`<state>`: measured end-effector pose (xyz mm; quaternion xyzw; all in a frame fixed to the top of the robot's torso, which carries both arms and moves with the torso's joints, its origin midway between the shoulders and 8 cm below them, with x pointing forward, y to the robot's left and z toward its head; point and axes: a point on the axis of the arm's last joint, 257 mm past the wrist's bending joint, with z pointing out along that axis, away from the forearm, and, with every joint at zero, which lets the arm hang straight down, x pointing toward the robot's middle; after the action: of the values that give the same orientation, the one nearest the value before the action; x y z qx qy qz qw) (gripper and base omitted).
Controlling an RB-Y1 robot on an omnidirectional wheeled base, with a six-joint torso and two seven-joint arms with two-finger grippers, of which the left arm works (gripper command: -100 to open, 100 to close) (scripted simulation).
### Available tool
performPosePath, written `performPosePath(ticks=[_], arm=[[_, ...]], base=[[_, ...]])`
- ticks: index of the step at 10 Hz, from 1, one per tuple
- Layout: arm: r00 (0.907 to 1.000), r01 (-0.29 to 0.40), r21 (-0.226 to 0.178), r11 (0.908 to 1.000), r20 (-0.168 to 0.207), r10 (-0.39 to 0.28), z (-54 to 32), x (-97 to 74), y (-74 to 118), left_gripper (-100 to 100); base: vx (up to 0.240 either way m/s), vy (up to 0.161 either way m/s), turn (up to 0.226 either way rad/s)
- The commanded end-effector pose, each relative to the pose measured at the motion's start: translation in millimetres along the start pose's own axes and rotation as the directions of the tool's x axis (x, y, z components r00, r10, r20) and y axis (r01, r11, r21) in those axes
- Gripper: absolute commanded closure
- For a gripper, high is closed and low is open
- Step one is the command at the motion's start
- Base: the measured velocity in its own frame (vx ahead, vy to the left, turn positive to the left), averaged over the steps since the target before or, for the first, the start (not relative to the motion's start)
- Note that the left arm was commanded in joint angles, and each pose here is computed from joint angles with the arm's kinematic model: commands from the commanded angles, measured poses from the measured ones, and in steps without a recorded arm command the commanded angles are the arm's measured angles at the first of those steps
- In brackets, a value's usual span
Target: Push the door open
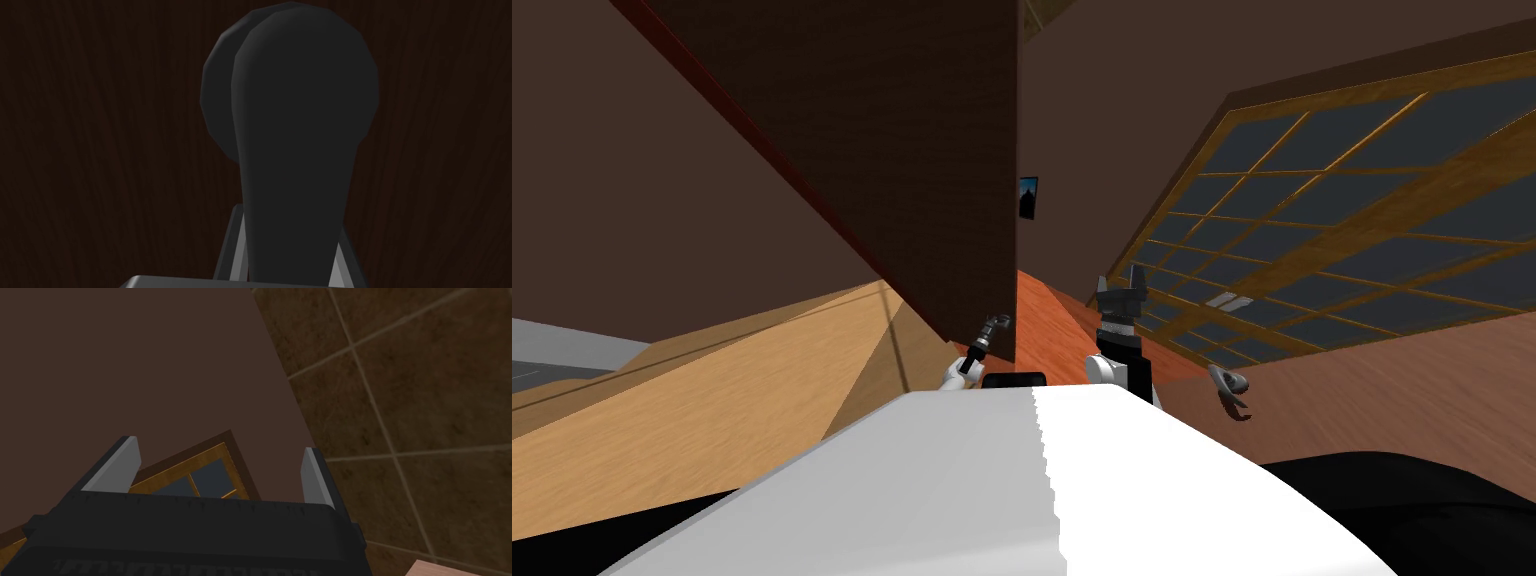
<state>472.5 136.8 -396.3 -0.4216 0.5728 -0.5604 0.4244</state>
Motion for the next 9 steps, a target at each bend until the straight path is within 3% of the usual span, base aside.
performPosePath(ticks=[1,4,9], arm=[[0.9998,0.005,0.010,0.9999,0.018,-0.005,1.9,-6.0,-4.6,100],[0.9993,0.006,0.003,1.0000,0.037,-0.006,0.1,-14.4,-1.8,100],[0.9942,-0.012,0.003,0.9999,0.107,0.012,-4.9,-51.5,-2.7,100]], base=[[0.106,-0.175,0.074],[0.099,-0.100,0.052],[0.172,-0.084,0.039]])
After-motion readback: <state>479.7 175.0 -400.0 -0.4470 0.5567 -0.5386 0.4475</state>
